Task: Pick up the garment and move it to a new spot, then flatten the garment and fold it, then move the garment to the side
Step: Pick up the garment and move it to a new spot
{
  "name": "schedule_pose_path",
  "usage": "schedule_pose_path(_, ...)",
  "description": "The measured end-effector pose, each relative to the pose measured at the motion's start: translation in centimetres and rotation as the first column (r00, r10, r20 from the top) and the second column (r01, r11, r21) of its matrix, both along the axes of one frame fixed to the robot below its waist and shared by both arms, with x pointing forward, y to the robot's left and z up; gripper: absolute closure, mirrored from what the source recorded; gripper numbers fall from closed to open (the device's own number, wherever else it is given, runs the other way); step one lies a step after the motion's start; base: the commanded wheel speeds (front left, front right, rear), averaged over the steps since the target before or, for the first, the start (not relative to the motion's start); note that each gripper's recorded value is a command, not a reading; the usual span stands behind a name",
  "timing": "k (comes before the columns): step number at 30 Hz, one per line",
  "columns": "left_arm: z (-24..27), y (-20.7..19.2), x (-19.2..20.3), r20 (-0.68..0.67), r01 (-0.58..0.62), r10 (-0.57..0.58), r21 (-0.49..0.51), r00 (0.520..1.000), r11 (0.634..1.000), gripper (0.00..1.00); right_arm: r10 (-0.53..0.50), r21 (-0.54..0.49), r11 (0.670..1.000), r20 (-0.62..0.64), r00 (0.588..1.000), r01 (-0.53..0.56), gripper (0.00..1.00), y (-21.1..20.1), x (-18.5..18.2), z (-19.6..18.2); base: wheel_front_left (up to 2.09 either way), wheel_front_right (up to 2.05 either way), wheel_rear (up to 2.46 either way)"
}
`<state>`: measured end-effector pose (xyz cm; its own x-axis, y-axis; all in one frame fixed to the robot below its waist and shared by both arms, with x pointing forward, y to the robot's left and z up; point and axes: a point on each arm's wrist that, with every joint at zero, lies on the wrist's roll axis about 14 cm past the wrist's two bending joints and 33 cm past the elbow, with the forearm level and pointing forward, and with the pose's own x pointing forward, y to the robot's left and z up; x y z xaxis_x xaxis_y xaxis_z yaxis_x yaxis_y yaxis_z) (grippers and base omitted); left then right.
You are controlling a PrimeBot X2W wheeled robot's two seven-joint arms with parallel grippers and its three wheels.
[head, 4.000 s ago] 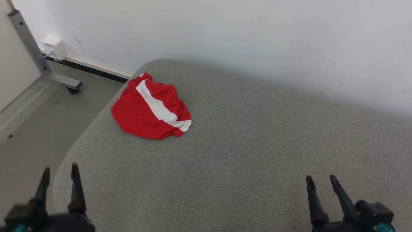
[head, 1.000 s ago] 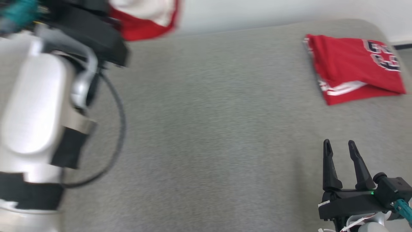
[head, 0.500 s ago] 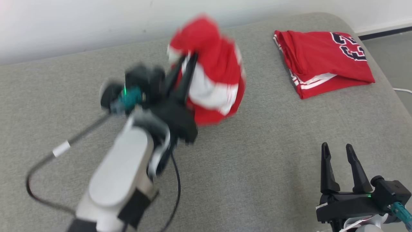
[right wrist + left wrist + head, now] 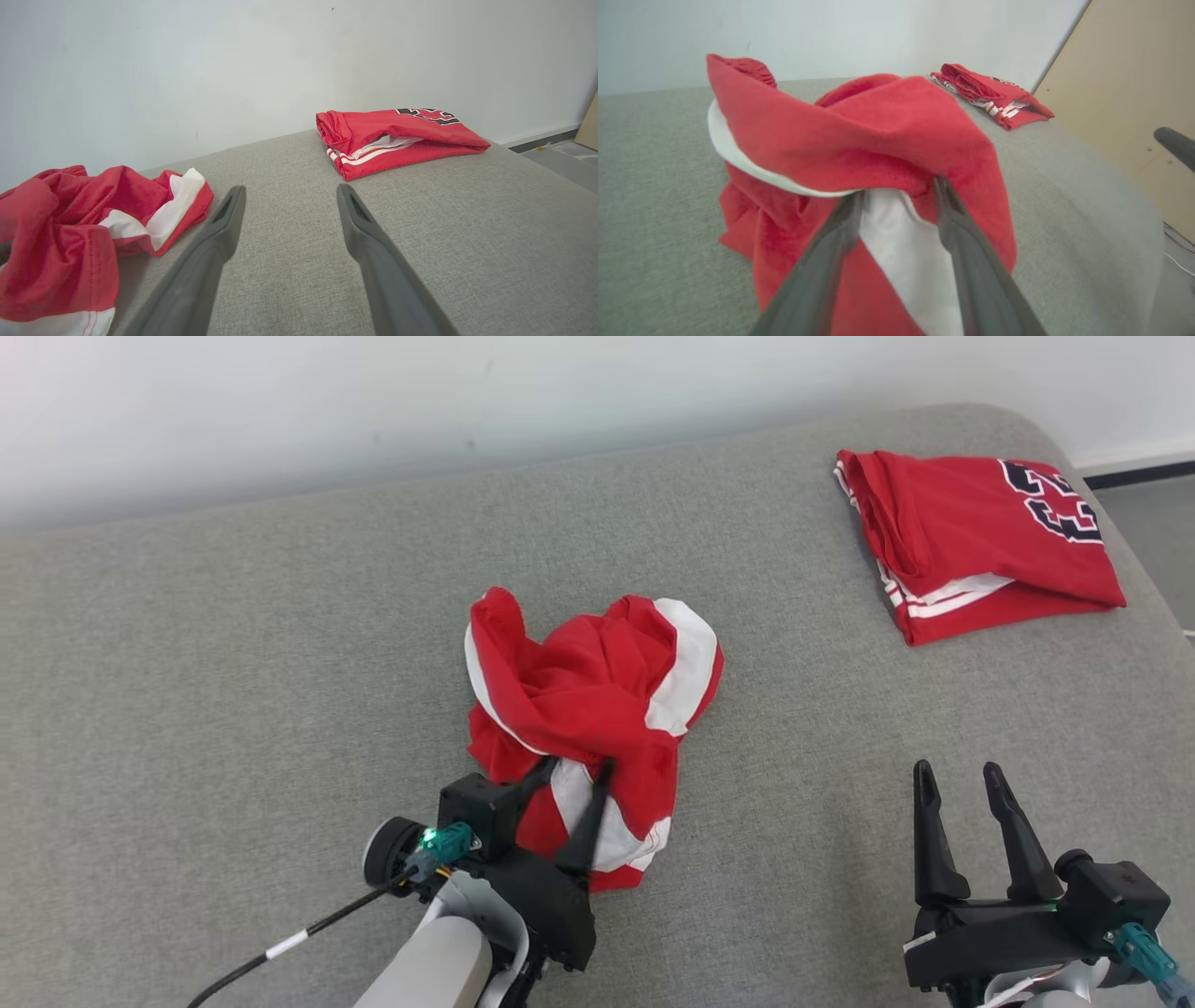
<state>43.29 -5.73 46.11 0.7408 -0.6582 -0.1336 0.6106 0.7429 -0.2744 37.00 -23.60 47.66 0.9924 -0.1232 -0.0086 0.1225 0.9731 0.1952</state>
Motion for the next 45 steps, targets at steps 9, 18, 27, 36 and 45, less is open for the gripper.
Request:
schedule_pose_path(9,6.5,2.1,1.1,0.210,-0.066,0.083,-0.088,0.974,0.994,0.00,0.018,-0.012,1.000,0.027,0.999,-0.018,0.00,0.1,-0.5,1.0,0.00,0.00,0.00)
schedule_pose_path(18,8.9,11.5,1.2,0.319,-0.277,0.280,-0.056,0.905,0.959,0.00,0.061,-0.007,0.998,0.056,0.997,-0.061,0.00,1.4,-0.7,2.1,0.00,0.00,0.00)
schedule_pose_path(27,10.6,19.9,-1.8,0.393,-0.457,0.443,-0.063,0.806,0.887,0.00,0.120,-0.003,0.993,0.076,0.990,-0.121,0.00,3.5,-0.3,2.8,0.00,0.00,0.00)
schedule_pose_path(36,9.4,24.3,-5.6,0.389,-0.573,0.545,-0.053,0.742,0.818,0.00,0.139,-0.006,0.990,0.086,0.987,-0.139,0.00,4.0,-0.8,3.2,0.00,0.00,0.00)
schedule_pose_path(45,7.7,25.2,-8.1,0.345,-0.609,0.588,-0.056,0.732,0.791,0.00,0.140,-0.003,0.990,0.072,0.988,-0.140,0.00,4.0,-1.4,2.8,0.00,0.00,0.00)
